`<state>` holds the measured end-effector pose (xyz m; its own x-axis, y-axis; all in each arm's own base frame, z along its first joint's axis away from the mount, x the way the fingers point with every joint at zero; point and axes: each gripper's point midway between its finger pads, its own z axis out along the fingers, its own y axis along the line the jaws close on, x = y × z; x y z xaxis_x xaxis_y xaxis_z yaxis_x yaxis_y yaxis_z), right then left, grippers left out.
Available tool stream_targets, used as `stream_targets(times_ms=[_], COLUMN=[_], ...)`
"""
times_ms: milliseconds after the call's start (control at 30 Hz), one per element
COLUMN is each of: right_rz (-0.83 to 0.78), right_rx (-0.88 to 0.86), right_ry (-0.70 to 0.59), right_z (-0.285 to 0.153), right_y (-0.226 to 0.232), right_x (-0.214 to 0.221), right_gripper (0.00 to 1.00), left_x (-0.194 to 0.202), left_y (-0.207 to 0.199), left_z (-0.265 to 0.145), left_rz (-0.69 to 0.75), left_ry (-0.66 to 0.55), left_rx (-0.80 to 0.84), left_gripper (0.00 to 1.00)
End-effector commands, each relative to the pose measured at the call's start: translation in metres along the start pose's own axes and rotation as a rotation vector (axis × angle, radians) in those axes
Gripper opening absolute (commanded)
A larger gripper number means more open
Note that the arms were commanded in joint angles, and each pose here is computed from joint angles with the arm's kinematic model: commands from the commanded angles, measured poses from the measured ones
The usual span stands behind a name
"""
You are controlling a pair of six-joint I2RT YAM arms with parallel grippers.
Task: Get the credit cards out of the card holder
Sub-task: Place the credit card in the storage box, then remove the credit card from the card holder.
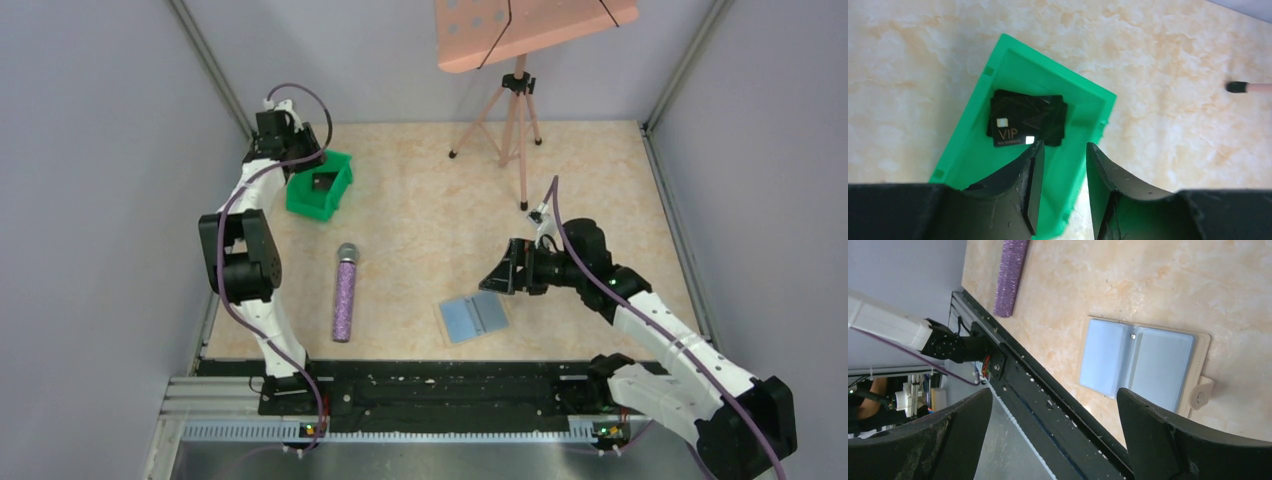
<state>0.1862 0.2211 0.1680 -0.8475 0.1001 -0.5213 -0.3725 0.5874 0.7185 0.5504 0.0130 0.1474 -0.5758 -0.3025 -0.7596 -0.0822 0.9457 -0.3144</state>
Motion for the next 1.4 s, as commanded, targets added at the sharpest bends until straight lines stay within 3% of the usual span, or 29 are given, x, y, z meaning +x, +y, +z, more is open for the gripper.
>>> stream_targets(times_ms=[0,300,600,767,1000,1367], right_rz=[0.057,0.104,0.111,0.125,0.145,0.142], right_rx=[0.065,0.106,0.168,0.214,0.206,0.152], right_ry=[-0.034,-0.056,0.001,0.028,0.052,-0.007], right_z=[-0.002,-0.006,-0.005,-0.004,0.006,0.025], right_y=[-0.006,-0.019,-0.044,-0.061,-0.070,-0.059], right_x=[-0.009,0.005,0.032,0.049,0.059,0.030], right_gripper=[0.93,0.90,0.82,0.75,0.58,0.55], left_x=[-0.019,0.043,0.146,0.204,0.269,0.337], left_y=[-0.051,-0.124,-0.209,-0.242,-0.262,-0.272], left_z=[-0.049,-0.115,-0.198,-0.232,-0.242,-0.227], left_rz=[-0.040,-0.025,0.059,-0.001,-0.008,0.024], left_ry=[-0.028,0.096,0.263,0.364,0.469,0.599], left_rx=[0.123,0.279,0.516,0.642,0.681,0.644], left_gripper=[0.43,0.43,0.43,0.42,0.41,0.35])
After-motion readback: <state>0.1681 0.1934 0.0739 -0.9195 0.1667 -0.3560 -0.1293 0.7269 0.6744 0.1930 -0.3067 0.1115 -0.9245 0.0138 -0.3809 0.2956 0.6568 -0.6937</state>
